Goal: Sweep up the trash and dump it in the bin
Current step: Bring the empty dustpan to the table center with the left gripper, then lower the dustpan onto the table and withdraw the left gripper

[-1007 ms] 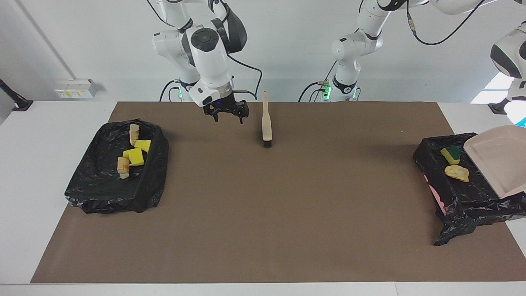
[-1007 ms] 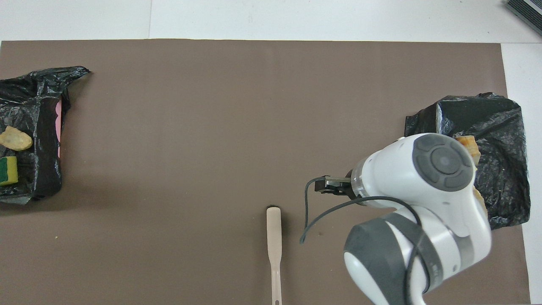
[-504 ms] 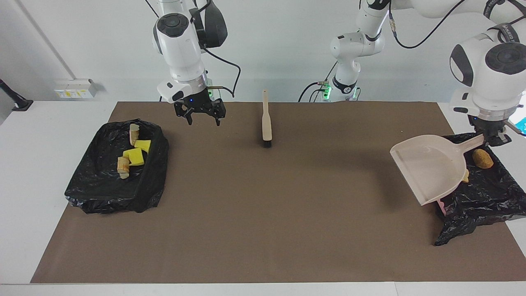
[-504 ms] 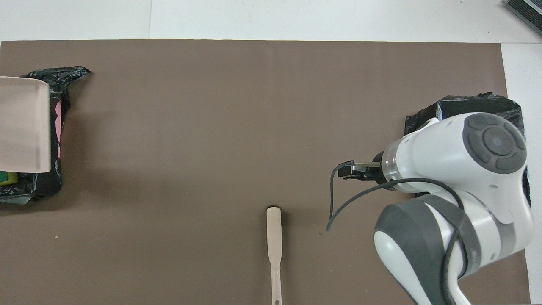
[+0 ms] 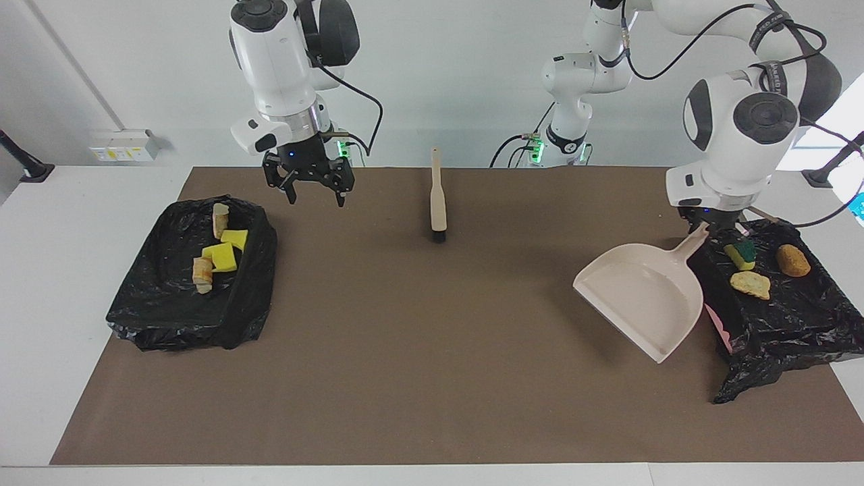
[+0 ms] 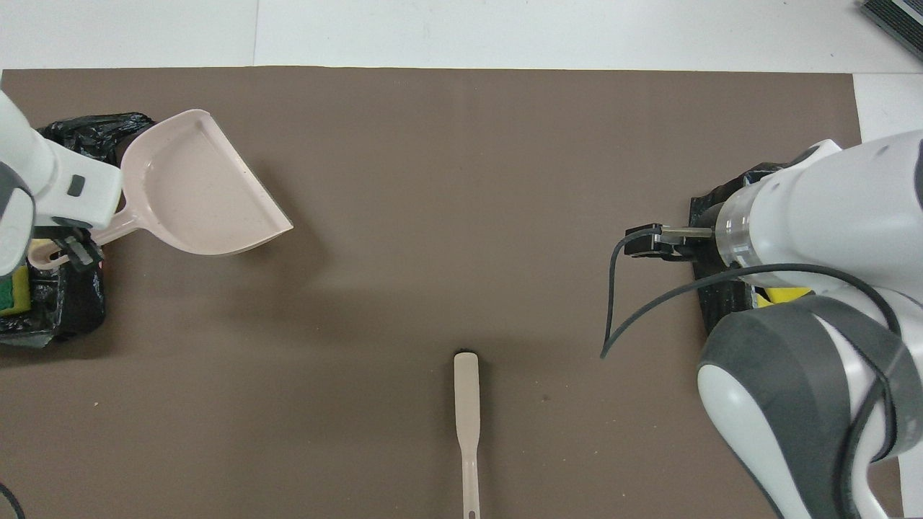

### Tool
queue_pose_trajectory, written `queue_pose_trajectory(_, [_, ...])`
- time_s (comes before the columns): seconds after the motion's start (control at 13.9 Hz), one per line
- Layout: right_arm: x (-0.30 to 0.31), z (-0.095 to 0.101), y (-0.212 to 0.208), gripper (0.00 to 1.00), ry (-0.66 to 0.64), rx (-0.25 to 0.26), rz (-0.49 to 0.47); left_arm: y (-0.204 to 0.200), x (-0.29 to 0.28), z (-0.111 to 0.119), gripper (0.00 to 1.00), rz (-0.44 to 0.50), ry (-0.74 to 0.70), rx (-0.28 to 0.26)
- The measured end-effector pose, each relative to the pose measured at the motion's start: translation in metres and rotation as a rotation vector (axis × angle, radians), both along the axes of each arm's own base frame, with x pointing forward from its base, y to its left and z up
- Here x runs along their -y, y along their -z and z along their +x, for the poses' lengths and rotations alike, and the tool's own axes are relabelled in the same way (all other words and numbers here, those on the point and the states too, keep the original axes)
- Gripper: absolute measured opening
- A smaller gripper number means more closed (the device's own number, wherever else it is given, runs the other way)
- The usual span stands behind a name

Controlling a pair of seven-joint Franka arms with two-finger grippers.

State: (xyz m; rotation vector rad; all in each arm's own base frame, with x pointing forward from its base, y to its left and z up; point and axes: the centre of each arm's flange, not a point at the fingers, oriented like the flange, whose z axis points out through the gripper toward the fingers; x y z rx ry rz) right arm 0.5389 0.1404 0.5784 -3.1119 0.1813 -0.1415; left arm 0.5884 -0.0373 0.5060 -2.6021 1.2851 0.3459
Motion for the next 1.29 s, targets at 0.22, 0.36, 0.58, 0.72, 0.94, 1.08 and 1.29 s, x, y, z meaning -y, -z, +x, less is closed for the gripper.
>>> queue_pose_trajectory(0.22, [0.008,0.002,-0.023,1.00,0.015,0.019,0.004,0.018,0.065,-0.022,0.31,-0.071,-0.193,0.003])
queue_pose_trajectory(0.36, [0.022,0.005,-0.033,1.00,0.040,0.032,0.007,0.033,0.105,-0.034,0.31,-0.096,-0.325,0.001])
queue_pose_trajectory(0.58, [0.054,0.008,-0.053,1.00,0.097,0.043,0.011,0.054,0.193,-0.055,0.31,-0.147,-0.505,0.033])
queue_pose_trajectory(0.72, [0.086,0.006,-0.069,1.00,0.152,0.035,0.011,0.077,0.253,-0.067,0.31,-0.191,-0.606,0.059])
queue_pose_trajectory(0.94, [0.129,-0.002,-0.085,1.00,0.205,0.035,0.011,0.117,0.323,-0.084,0.31,-0.255,-0.737,0.059])
queue_pose_trajectory(1.08, [0.160,-0.006,-0.086,1.00,0.187,0.024,0.005,0.135,0.354,-0.093,0.31,-0.276,-0.798,0.043])
queue_pose_trajectory(1.29, [0.192,-0.009,-0.085,1.00,0.162,0.015,0.001,0.153,0.385,-0.101,0.37,-0.292,-0.847,0.068])
